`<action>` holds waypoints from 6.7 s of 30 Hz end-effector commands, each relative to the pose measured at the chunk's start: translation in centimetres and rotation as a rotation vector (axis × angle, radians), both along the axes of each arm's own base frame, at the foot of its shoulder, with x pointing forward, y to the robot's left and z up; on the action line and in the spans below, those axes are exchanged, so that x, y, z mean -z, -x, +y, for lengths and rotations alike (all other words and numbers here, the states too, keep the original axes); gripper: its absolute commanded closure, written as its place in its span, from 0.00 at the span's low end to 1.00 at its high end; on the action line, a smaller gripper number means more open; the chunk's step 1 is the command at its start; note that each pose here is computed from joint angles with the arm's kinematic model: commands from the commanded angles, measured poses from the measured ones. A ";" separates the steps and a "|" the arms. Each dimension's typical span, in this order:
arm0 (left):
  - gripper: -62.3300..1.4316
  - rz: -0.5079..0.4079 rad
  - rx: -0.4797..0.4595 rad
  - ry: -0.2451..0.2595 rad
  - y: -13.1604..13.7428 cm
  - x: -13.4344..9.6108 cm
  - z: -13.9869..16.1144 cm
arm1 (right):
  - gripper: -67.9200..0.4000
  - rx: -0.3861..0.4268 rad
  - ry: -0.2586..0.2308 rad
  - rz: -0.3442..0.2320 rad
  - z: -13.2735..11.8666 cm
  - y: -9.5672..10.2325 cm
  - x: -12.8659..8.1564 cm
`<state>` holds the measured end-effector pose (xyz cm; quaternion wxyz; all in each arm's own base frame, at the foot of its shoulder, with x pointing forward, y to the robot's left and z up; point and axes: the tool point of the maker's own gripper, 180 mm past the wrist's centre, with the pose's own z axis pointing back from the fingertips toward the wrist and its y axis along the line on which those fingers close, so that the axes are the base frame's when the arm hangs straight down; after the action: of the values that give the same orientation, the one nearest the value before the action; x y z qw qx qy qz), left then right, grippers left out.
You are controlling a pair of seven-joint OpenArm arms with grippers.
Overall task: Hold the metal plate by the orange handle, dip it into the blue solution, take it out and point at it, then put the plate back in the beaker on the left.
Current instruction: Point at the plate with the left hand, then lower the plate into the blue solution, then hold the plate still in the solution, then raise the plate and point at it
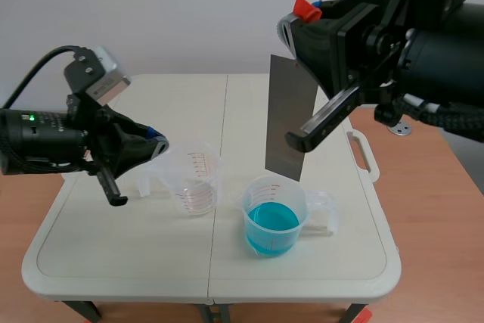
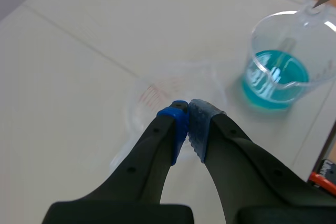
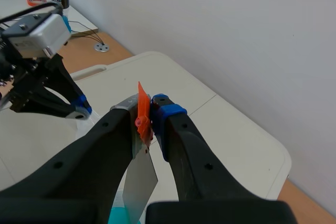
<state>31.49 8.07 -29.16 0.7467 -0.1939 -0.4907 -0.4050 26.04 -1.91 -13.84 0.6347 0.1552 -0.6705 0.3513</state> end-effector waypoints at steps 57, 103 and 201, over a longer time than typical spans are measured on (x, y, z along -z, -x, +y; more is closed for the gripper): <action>0.95 0.383 -0.425 -0.407 22.6 9.6 20.9 | 0.97 0.010 -0.087 0.247 -0.9 -2.7 11.5; 0.95 0.384 -0.424 -0.411 22.5 9.6 21.0 | 0.97 0.008 -0.034 0.267 -1.1 -2.3 14.3; 0.95 0.046 -0.085 -0.131 9.1 0.1 11.4 | 0.97 -0.064 -0.079 0.023 1.4 -0.6 -0.3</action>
<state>22.09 20.15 -29.84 0.7929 -0.1236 -0.4418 -0.4010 26.90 -0.67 -14.88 0.6418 0.2014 -0.6566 0.3412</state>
